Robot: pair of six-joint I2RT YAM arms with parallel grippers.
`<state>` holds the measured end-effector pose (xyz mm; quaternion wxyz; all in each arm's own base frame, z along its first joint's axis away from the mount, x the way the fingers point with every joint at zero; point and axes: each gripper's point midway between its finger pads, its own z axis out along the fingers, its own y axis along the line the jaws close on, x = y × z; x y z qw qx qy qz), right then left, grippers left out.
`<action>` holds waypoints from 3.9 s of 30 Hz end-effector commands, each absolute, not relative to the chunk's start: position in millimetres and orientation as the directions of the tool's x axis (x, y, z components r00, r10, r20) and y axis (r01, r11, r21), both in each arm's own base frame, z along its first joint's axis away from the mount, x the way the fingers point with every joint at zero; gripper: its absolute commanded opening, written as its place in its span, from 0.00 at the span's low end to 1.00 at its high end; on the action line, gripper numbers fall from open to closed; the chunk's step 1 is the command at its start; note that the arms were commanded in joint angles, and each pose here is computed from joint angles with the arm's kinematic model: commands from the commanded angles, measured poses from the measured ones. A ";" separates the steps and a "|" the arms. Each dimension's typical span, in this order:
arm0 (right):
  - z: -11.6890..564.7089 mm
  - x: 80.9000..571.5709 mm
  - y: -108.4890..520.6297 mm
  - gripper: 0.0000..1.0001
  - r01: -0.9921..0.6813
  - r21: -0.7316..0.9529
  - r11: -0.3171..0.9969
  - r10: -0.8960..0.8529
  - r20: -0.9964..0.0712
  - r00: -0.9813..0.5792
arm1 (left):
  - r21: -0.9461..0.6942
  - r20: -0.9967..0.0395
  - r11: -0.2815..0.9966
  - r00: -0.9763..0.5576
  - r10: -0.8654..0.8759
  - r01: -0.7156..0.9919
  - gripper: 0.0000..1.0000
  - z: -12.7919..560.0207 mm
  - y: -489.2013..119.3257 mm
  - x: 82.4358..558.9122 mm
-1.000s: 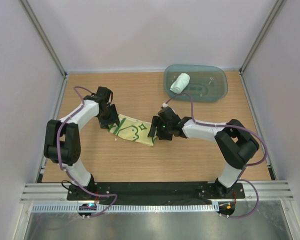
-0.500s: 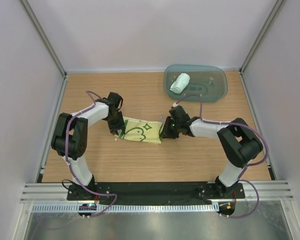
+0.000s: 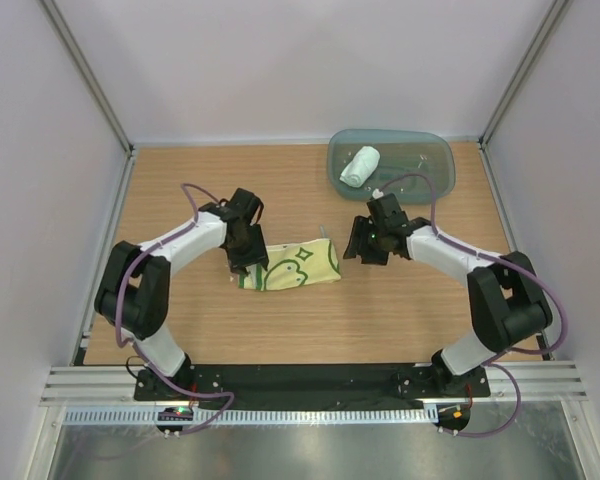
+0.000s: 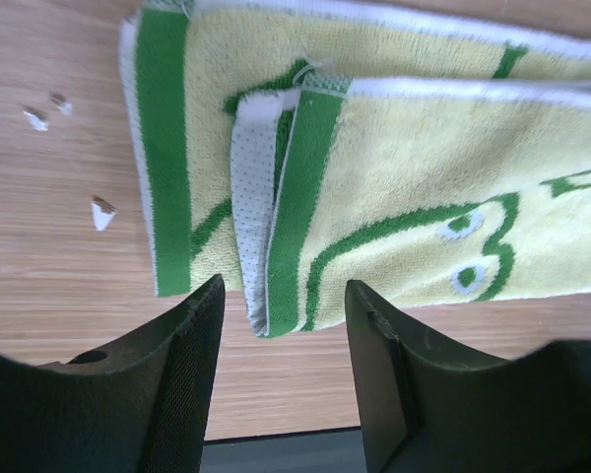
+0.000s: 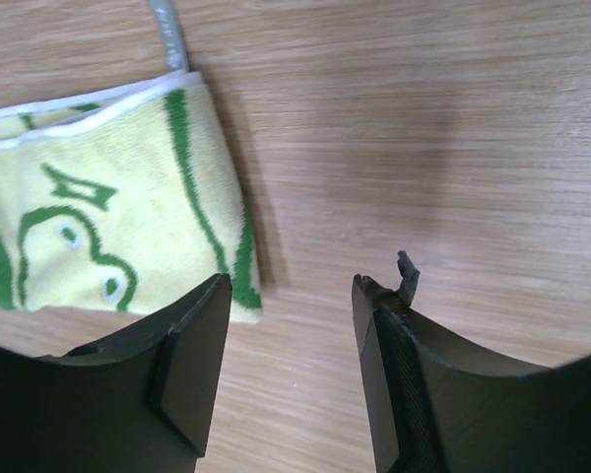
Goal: Roll the towels
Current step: Fold the towel
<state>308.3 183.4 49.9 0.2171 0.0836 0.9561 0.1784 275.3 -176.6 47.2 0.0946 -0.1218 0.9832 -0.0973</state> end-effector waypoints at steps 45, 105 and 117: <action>76.6 295.2 202.1 0.59 -0.002 0.454 0.891 0.202 -0.401 -0.894 | -0.128 -0.287 0.967 -0.925 -0.248 -0.220 0.00 43.3 -164.1 349.0; 66.4 283.0 210.6 0.58 -0.016 0.455 0.890 0.174 -0.374 -0.911 | -0.175 -0.303 0.971 -0.929 -0.212 -0.165 0.37 67.3 -155.0 361.1; 64.9 283.7 210.6 0.58 -0.016 0.446 0.895 0.169 -0.373 -0.912 | -0.146 -0.244 0.979 -0.954 -0.175 -0.142 0.35 38.6 -166.9 346.2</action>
